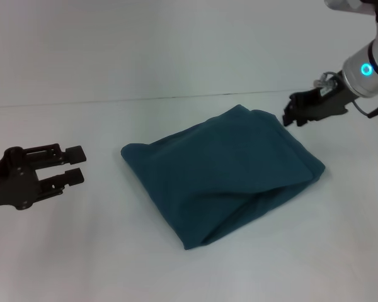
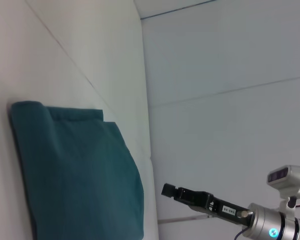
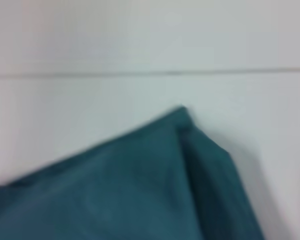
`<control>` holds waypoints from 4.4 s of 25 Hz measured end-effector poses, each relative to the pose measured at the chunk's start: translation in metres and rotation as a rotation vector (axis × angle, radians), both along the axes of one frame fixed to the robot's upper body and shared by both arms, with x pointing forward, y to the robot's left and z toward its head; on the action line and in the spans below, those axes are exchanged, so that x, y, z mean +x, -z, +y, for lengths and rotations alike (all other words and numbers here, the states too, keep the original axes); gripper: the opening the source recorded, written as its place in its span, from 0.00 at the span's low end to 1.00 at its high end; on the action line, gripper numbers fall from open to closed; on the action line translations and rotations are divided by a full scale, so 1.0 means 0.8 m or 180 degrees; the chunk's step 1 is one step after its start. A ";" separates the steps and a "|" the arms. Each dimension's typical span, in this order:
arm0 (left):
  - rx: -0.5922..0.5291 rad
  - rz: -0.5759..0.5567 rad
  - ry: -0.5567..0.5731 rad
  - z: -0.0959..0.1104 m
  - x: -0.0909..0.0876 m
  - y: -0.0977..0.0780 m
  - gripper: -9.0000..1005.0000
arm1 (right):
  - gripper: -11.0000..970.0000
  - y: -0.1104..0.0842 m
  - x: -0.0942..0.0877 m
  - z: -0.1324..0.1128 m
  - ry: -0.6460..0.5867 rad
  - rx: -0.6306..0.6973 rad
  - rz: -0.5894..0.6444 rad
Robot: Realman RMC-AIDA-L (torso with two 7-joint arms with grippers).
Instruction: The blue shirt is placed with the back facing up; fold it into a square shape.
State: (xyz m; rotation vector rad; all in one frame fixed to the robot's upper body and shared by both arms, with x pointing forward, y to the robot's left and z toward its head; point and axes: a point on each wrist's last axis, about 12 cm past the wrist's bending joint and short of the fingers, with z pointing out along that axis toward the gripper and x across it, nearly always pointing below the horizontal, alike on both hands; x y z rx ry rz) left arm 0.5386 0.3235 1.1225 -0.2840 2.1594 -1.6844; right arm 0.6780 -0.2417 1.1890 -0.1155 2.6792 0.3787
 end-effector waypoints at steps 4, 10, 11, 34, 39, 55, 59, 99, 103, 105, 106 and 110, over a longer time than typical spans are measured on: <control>-0.0007 -0.0012 -0.0014 0.001 0.000 -0.001 0.53 | 0.28 0.014 0.003 0.007 0.0028 0.0128 -0.0042; -0.0009 -0.0013 -0.0012 0.001 0.000 -0.001 0.53 | 0.28 0.051 -0.002 0.021 0.0075 0.0188 0.0044; -0.0010 -0.0013 -0.0011 0.001 0.000 -0.001 0.53 | 0.28 0.055 -0.003 0.024 0.0077 0.0225 0.0060; -0.0027 -0.0039 0.0017 -0.006 0.004 -0.002 0.53 | 0.28 0.047 0.004 -0.013 0.0373 -0.0116 -0.0016; -0.0031 -0.0037 0.0012 -0.006 0.003 -0.002 0.53 | 0.28 0.031 0.000 -0.009 0.0316 0.0335 -0.0058; -0.0061 -0.0053 -0.0003 -0.006 0.004 -0.003 0.53 | 0.28 0.061 -0.011 0.000 0.0204 0.0369 0.0129; -0.0060 -0.0052 -0.0005 -0.006 0.003 -0.002 0.53 | 0.28 0.055 -0.006 -0.019 0.0364 0.0172 0.0009; 0.1068 0.0016 0.0296 -0.094 0.052 0.018 0.63 | 0.89 -0.032 -0.057 -0.095 -0.0401 0.1692 0.0028; 0.1000 0.0375 0.0137 -0.106 0.061 0.034 0.73 | 0.89 -0.033 -0.057 -0.095 -0.0402 0.1692 0.0022; 0.0980 0.0423 0.0118 -0.120 0.065 0.040 0.80 | 0.89 -0.033 -0.056 -0.096 -0.0395 0.1699 0.0014; 0.0980 0.0429 0.0111 -0.124 0.067 0.042 0.82 | 0.89 -0.033 -0.056 -0.096 -0.0390 0.1706 0.0010; 0.1005 0.0486 0.0023 -0.138 0.075 0.050 0.87 | 0.89 -0.033 -0.056 -0.097 -0.0374 0.1727 0.0002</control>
